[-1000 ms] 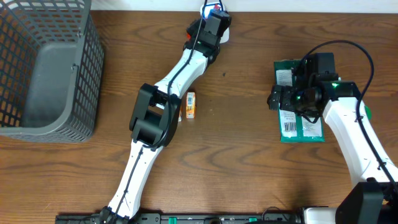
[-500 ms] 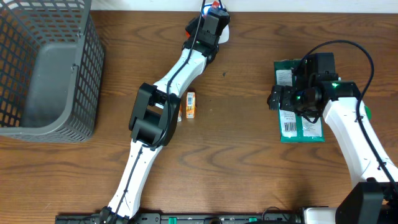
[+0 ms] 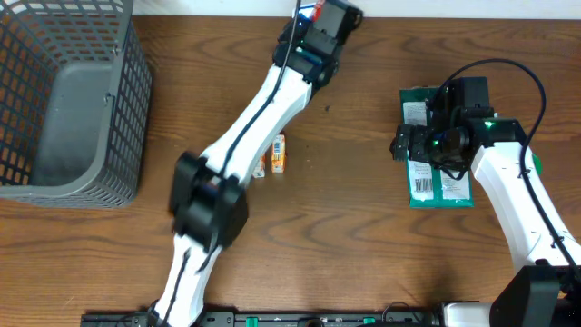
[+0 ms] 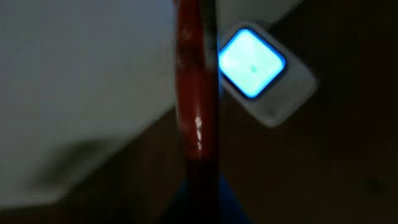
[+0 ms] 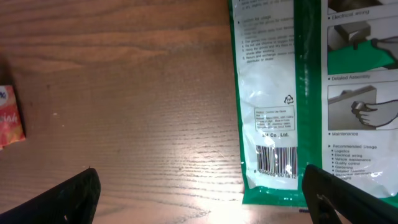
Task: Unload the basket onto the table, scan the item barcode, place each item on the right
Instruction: 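Hold the red packet's barcode against the scanner with the left gripper, then carry the red packet right and drop it onto the gloves pack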
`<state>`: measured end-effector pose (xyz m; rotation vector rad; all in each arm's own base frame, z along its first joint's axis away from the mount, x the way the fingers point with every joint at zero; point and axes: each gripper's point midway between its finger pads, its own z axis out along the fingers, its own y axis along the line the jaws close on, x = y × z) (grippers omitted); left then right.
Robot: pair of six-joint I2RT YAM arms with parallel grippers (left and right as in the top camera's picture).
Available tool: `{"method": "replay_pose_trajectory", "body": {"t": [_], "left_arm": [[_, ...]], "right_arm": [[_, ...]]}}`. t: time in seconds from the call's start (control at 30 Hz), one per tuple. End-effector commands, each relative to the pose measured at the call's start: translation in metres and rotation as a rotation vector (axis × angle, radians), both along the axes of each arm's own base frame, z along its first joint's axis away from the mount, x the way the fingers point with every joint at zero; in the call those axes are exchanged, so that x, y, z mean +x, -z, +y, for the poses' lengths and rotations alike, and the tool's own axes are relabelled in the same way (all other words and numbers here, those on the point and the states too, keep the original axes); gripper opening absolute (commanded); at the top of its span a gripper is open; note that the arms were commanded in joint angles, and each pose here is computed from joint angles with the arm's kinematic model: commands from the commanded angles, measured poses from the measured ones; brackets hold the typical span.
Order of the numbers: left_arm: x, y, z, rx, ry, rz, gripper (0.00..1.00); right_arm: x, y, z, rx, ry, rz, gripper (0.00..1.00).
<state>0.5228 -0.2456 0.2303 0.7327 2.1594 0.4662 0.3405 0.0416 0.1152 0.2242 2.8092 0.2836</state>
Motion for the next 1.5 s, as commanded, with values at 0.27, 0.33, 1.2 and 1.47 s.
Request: {"method": "replay_pose_trajectory", "body": {"t": [0.27, 0.33, 1.2, 1.47], "left_arm": [[-0.155, 0.010, -0.055, -0.542, 0.083, 0.674, 0.07], [-0.159, 0.018, -0.056, -0.555, 0.063, 0.711, 0.07], [-0.181, 0.143, -0.196, -0.940, 0.004, 0.678, 0.09], [-0.198, 0.141, -0.230, -0.917, 0.188, 0.627, 0.79]], "right_arm": [[0.003, -0.009, -0.002, -0.011, -0.002, -0.032, 0.99], [0.003, -0.009, -0.002, -0.011, -0.003, -0.032, 0.99], [-0.024, -0.088, -0.067, 0.082, 0.213, -0.041, 0.99], [-0.027, -0.087, -0.063, 0.105, 0.207, -0.028, 0.99]]}}
